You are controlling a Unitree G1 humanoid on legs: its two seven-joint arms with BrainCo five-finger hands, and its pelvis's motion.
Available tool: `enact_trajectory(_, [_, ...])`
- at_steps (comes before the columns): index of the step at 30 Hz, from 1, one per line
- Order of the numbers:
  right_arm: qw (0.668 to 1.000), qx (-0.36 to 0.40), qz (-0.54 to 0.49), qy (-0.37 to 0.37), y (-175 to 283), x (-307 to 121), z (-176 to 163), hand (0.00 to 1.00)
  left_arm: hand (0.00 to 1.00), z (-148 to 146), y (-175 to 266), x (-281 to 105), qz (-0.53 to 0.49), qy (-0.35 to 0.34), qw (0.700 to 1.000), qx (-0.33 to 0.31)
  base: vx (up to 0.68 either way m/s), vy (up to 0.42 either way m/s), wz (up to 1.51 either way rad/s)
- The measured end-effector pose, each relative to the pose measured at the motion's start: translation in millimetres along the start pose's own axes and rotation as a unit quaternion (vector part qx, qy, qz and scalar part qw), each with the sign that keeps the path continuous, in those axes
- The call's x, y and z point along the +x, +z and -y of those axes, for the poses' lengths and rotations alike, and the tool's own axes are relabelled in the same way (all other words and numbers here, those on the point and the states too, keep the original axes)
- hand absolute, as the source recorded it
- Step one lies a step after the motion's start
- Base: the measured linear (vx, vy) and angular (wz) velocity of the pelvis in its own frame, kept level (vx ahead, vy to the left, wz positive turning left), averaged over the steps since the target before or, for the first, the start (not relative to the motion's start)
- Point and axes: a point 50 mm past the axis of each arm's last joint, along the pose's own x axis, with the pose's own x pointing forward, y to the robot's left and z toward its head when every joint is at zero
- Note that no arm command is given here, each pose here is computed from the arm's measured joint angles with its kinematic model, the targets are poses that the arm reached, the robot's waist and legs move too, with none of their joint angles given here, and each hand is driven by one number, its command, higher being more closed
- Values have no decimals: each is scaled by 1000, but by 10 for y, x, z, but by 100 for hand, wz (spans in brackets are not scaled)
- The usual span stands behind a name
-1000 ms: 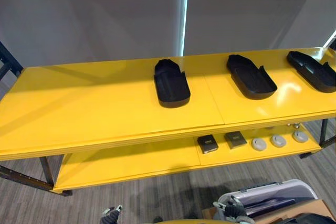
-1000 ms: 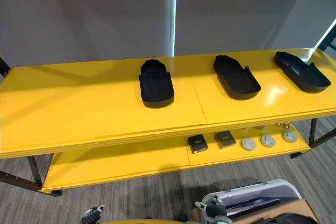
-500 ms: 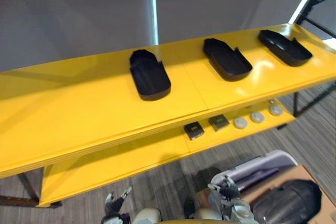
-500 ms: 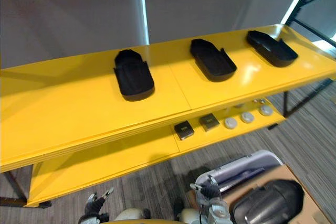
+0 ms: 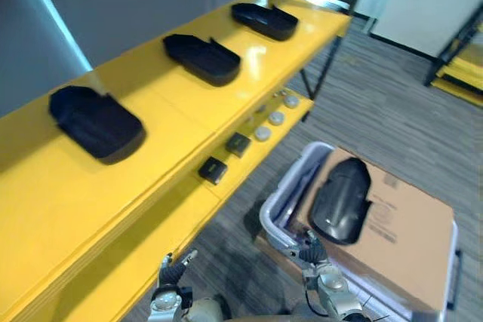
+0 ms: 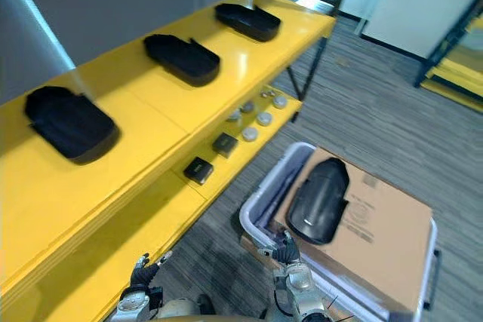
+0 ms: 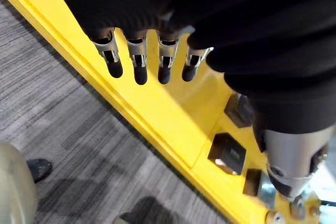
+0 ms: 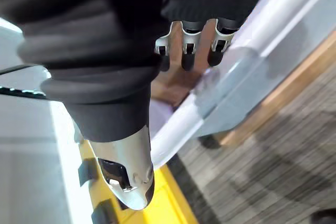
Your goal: Walk over and take plastic housings, then place them on the shelf
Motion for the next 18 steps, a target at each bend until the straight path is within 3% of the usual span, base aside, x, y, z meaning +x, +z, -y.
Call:
enact_trajectory(9, [999,-21,-19,-22,-145,-30,227,0,0,248,-53,-55,-15,-38,999,7,-47,-155,-67])
enact_trajectory(18, [1000,-3,3,-31,-49,-6,190,0,0,220,-40,-39,-13,-40,999,13,-1,156,-83])
